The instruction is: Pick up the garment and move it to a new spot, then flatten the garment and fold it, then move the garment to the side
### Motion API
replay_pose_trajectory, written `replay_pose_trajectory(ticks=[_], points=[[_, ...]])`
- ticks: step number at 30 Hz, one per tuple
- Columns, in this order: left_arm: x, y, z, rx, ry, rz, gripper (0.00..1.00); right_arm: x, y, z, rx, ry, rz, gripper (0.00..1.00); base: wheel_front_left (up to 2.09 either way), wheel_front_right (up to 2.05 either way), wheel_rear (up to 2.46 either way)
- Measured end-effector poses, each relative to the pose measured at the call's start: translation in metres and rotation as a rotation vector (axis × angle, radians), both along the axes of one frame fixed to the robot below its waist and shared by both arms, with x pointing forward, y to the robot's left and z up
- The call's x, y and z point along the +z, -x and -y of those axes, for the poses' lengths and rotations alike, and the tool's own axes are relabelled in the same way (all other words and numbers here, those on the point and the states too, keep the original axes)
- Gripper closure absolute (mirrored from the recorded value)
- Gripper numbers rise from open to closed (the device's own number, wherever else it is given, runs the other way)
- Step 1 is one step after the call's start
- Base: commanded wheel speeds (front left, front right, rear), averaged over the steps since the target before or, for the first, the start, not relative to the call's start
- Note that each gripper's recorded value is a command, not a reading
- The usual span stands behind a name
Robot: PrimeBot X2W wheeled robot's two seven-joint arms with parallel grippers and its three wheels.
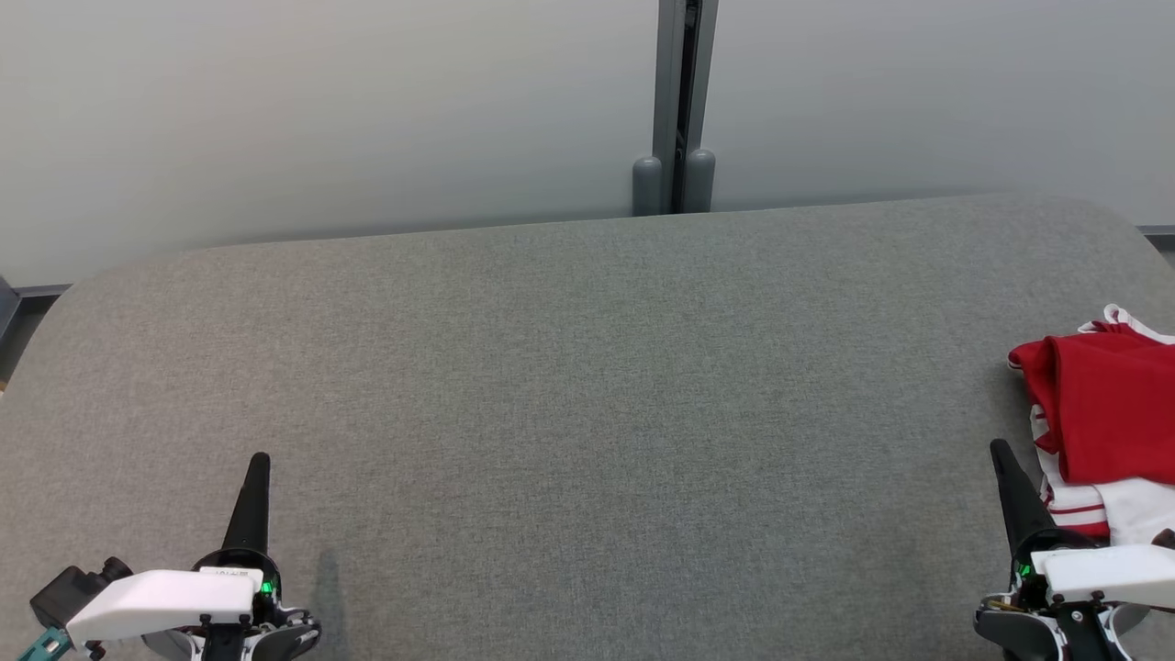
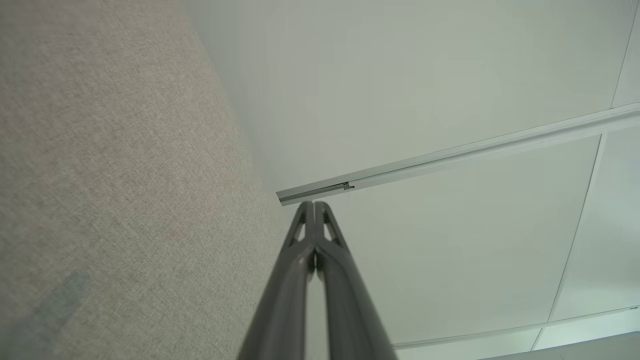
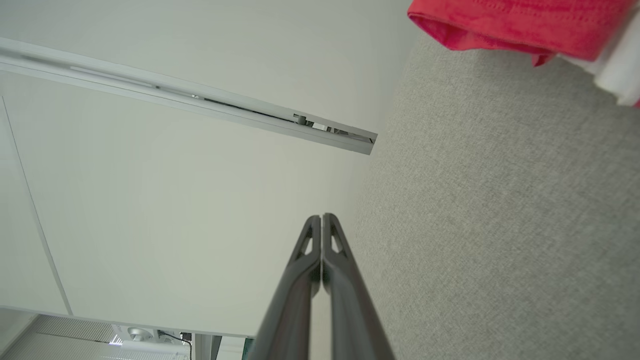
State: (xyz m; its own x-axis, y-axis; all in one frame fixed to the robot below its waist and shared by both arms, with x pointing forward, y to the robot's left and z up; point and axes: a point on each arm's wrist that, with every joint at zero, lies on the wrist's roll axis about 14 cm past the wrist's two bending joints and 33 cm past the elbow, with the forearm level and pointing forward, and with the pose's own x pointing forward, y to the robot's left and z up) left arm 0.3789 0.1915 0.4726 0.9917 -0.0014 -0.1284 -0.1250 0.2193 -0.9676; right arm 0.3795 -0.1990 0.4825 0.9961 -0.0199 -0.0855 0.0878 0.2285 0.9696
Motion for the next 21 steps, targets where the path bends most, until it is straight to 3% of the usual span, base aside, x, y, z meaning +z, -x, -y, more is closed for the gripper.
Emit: replay_pose_trajectory(ticks=[21], points=[[0.020,-0.006,-0.005,0.012,0.157,0.076,1.00,0.014,-0.005,0.000,0.005,-0.163,0.050,1.00,0.00,0.00,0.00]])
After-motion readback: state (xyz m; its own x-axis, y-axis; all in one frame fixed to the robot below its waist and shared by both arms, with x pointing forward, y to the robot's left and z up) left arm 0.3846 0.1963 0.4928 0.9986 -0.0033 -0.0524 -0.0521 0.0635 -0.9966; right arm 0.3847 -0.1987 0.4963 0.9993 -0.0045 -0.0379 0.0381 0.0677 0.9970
